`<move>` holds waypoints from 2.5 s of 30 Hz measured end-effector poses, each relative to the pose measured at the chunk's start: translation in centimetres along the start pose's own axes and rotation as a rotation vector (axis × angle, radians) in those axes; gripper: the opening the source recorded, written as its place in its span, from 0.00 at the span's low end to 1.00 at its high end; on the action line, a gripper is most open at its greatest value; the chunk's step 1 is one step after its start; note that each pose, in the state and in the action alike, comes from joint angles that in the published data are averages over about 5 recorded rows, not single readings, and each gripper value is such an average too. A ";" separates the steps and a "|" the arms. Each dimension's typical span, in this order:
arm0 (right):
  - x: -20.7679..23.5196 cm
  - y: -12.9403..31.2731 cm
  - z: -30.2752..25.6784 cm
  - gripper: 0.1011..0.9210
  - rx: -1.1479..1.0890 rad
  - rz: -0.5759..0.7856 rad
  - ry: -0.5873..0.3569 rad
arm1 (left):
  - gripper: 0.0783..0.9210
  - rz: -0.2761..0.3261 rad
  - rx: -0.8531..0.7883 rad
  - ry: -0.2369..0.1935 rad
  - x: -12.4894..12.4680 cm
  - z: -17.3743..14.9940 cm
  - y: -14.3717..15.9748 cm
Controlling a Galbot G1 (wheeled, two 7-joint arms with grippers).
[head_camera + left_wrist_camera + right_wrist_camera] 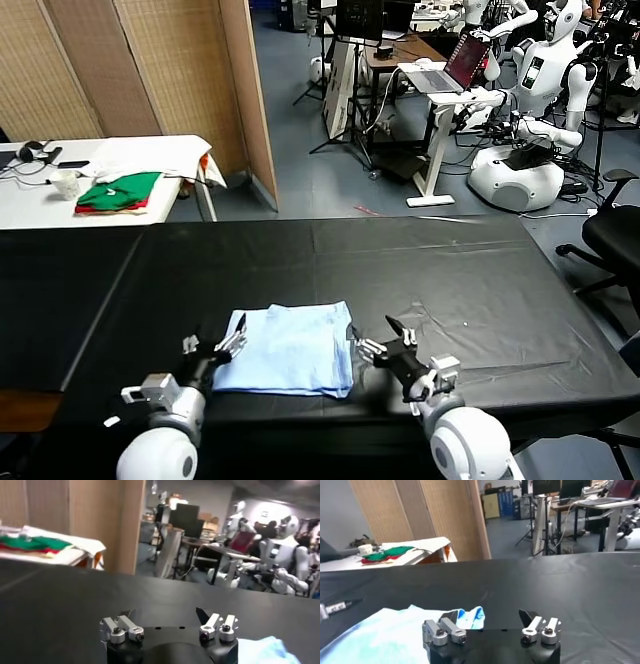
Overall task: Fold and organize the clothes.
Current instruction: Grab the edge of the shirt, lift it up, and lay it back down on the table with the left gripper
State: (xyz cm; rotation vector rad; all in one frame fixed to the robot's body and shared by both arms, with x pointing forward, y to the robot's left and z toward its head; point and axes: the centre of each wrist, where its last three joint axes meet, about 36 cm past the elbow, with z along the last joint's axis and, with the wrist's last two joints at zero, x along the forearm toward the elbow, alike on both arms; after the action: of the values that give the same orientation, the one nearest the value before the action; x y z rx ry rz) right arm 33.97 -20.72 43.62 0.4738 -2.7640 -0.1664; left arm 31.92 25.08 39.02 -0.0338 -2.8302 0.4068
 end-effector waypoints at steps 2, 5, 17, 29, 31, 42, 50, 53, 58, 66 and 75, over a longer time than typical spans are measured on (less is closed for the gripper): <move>0.1 0.0 -0.1 0.98 0.000 0.002 -0.005 | 0.98 -0.006 0.041 0.011 0.1 0.5 0.4; 0.3 0.0 -0.3 0.98 -0.001 0.004 -0.011 | 0.98 -0.010 0.088 0.025 0.3 1.2 0.7; 0.5 0.1 -0.6 0.98 -0.007 0.005 -0.026 | 0.79 -0.001 0.184 0.054 1.1 2.1 0.8; 0.7 0.0 -0.6 0.98 -0.016 0.018 -0.037 | 0.10 0.008 0.216 0.077 1.1 1.9 1.0; 0.7 -0.2 -0.5 0.98 -0.017 0.029 -0.036 | 0.11 -0.009 0.163 0.063 1.2 1.4 0.9; 0.9 -1.3 0.1 0.98 -0.019 0.076 -0.011 | 0.10 -0.165 -0.391 -0.018 1.9 -2.7 4.2; 0.5 -0.8 0.3 0.98 -0.024 0.070 -0.002 | 0.10 -0.283 -0.786 -0.100 3.5 -8.8 9.9; 0.6 -0.6 0.4 0.98 -0.029 0.069 0.000 | 0.10 -0.320 -0.903 -0.145 4.1 -11.2 11.0; 0.7 -0.4 0.9 0.98 -0.032 0.077 0.011 | 0.10 -0.324 -0.975 -0.205 4.7 -12.6 9.9; 1.0 -0.6 1.3 0.98 -0.034 0.096 0.015 | 0.10 -0.173 -0.663 -0.107 4.8 -7.1 3.7; 0.3 -0.3 1.3 0.98 -0.080 0.058 0.021 | 0.10 0.021 -0.253 0.006 3.0 -1.1 -5.0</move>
State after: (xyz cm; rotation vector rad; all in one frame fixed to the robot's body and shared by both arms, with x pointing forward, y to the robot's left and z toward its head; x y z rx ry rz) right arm 33.34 -21.07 42.40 0.3726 -2.7347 -0.2559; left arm 29.46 20.75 42.26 -0.1155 -2.8587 0.0512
